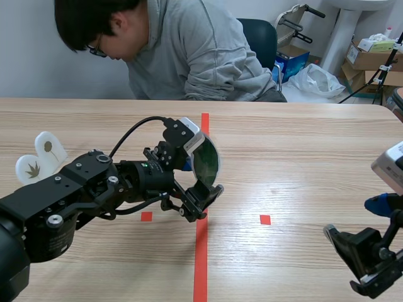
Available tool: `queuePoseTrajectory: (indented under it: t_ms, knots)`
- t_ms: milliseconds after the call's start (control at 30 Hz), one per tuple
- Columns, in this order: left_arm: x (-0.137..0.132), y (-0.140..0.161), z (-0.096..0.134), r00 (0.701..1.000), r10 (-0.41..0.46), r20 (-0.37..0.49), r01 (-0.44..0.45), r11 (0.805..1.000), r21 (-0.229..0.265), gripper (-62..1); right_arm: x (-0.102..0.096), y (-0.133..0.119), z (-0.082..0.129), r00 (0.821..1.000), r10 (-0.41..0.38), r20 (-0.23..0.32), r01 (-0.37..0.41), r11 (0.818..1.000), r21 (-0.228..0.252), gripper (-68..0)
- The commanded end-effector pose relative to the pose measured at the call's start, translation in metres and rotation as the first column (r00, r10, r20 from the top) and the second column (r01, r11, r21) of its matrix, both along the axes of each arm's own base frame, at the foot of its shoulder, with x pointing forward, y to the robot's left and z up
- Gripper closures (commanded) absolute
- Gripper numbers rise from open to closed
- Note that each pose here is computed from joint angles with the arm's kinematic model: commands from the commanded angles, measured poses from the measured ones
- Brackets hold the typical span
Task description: Do the leaf sorting experiment
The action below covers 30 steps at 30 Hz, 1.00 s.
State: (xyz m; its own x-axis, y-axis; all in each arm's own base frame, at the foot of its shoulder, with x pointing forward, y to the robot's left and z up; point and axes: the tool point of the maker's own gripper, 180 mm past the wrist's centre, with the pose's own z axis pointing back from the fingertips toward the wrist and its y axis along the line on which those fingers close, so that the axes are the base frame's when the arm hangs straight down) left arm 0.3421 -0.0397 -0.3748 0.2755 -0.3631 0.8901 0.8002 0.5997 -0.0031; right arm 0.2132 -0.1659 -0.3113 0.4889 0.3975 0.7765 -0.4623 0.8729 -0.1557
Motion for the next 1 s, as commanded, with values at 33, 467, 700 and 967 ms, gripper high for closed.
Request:
queuePoseTrajectory:
  t_ms: [33, 467, 700, 967]
  knots:
    - [0.0093, -0.0014, 0.0155, 0.999, 0.004, 0.039, -0.003, 1.000, -0.027, -37.5, 0.0066, 0.0001, 0.0094, 0.999, 0.008, 0.036, -0.008, 1.000, 0.001, -44.1]
    - [0.0104, -0.0029, 0.0195, 0.999, 0.020, 0.027, -0.018, 0.998, -0.066, -16.0, 0.0066, 0.0001, 0.0095, 0.999, 0.008, 0.037, -0.008, 1.000, 0.001, -44.1]
    - [0.0108, -0.0030, 0.0203, 0.999, 0.023, 0.025, -0.021, 0.997, -0.073, -5.9, 0.0066, 0.0001, 0.0094, 0.999, 0.009, 0.037, -0.009, 1.000, 0.001, -44.1]
    - [0.0098, -0.0044, 0.0215, 1.000, 0.015, 0.026, -0.013, 0.997, -0.074, -4.1, 0.0066, 0.0001, 0.0094, 0.999, 0.009, 0.037, -0.009, 1.000, 0.001, -44.1]
